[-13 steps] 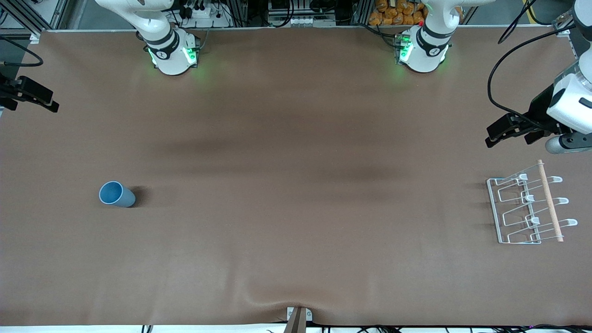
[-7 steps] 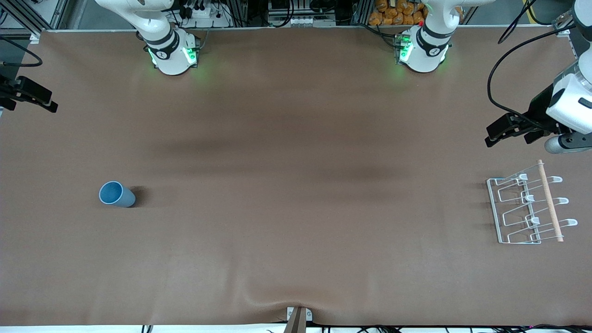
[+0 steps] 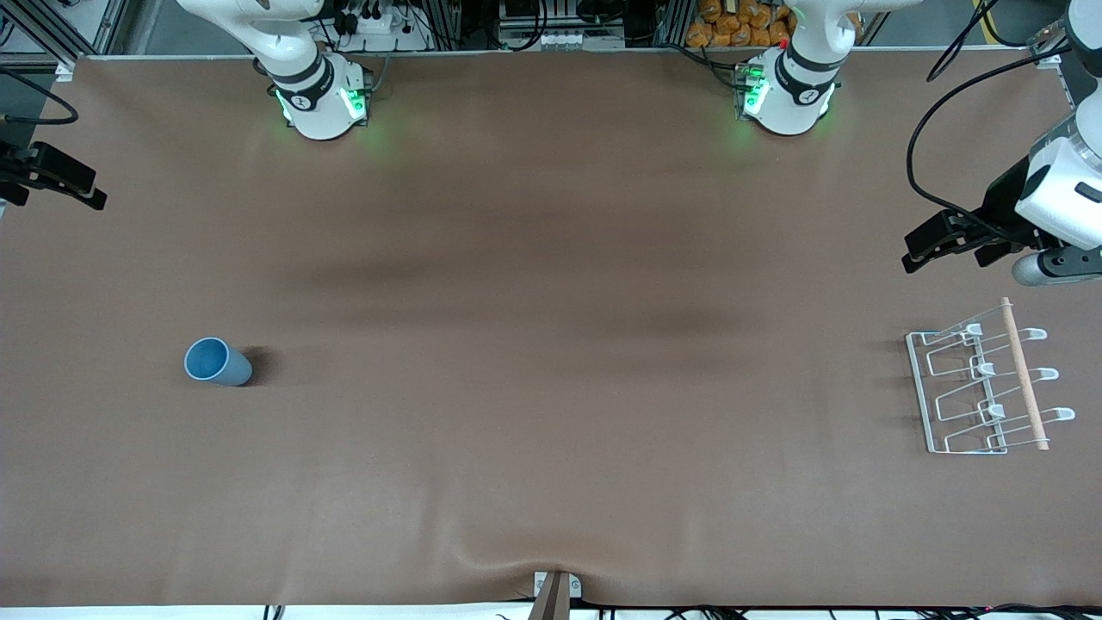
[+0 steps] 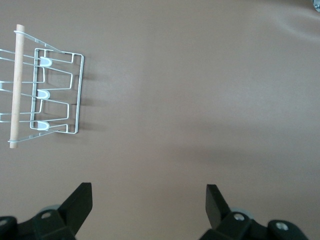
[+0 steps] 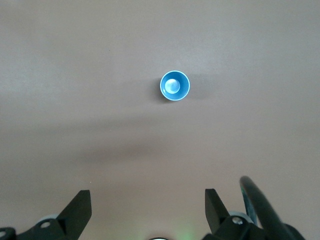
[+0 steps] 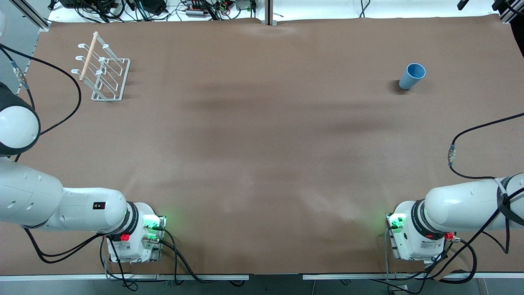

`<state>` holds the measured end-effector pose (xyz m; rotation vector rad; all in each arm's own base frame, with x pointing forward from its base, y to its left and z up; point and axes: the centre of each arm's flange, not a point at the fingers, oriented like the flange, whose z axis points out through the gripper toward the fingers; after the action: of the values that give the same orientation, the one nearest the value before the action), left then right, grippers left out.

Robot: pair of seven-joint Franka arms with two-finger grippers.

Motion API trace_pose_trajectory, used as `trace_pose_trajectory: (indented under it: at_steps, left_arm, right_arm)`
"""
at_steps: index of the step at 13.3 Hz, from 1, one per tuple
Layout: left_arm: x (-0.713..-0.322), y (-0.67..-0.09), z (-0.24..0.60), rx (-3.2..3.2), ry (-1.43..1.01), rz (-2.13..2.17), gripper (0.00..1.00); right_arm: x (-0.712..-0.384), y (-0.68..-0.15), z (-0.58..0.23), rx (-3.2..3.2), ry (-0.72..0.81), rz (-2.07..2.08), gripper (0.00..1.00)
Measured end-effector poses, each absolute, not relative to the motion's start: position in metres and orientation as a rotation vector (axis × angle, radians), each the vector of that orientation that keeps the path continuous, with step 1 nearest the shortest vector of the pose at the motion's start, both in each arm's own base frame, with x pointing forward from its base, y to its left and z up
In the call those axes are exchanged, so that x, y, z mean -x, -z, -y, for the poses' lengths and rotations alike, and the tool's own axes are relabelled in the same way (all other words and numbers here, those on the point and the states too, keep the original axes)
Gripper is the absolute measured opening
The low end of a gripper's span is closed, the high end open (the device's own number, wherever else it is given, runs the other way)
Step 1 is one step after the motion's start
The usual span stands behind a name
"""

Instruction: Transfer cup to left arm and place on rack

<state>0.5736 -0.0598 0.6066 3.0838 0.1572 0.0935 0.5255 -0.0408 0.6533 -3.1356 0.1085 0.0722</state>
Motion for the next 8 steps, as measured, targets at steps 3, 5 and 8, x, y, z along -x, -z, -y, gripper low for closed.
trace_pose_trajectory:
  at_steps: [3,5,8]
  left_arm:
    - [-0.574,-0.605,0.06,-3.084,-0.087,-0.157,1.0]
    - [-0.575,-0.604,0.06,-3.085,-0.084,-0.157,1.0]
    - [-0.575,-0.603,0.06,-3.085,-0.082,-0.157,1.0]
  right_arm:
    - [-0.526,-0.652,0.041,3.136,-0.074,-0.109,1.0]
    - [-0.529,-0.647,0.041,3.136,-0.072,-0.109,1.0]
    - [-0.54,-0.631,0.042,3.137,-0.081,-0.109,1.0]
